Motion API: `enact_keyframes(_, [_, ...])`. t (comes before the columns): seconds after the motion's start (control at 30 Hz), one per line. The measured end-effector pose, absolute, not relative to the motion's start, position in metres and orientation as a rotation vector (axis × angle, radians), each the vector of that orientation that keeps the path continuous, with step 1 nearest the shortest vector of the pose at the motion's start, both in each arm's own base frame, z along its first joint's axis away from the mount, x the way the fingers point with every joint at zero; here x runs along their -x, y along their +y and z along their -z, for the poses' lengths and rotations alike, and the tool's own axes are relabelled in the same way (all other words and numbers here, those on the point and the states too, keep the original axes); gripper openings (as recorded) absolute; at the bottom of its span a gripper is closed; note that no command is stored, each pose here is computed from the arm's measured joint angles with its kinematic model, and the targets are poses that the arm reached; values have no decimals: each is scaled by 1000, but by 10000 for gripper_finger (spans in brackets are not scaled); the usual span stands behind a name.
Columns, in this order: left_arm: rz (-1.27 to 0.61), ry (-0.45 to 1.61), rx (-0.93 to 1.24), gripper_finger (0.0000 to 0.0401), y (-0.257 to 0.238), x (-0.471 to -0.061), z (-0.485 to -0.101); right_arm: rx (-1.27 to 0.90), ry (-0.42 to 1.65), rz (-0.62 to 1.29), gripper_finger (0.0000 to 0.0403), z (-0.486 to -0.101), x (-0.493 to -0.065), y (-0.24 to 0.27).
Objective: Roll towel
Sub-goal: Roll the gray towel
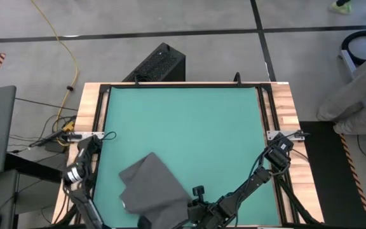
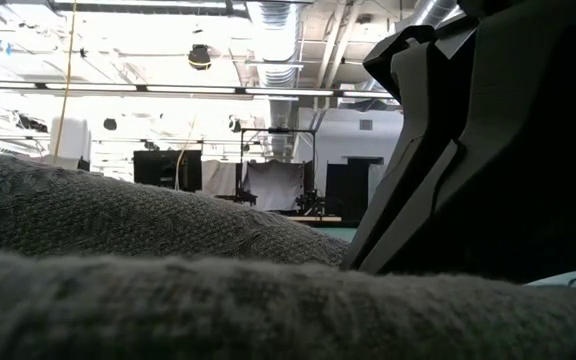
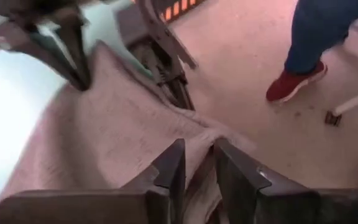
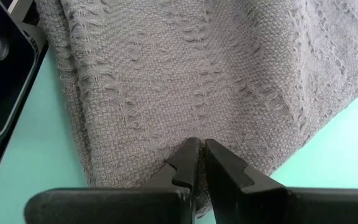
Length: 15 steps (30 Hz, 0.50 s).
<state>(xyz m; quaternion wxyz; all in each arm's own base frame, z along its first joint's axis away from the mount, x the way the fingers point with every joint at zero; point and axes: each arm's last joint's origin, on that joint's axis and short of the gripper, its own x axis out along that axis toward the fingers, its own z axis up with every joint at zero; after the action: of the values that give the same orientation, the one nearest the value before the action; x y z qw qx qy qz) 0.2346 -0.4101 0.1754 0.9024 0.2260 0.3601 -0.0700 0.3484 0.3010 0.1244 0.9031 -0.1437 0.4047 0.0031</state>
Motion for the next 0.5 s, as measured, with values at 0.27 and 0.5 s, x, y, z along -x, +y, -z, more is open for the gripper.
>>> enact_keyframes(0.27, [120,769,-400,134,-414,-256,-173,298,842,-24,57,-124,-346,304])
enact_keyframes(0.5, [11,999,-300,147,-395,-246,-154,235,907,44,56,-122,-339,300])
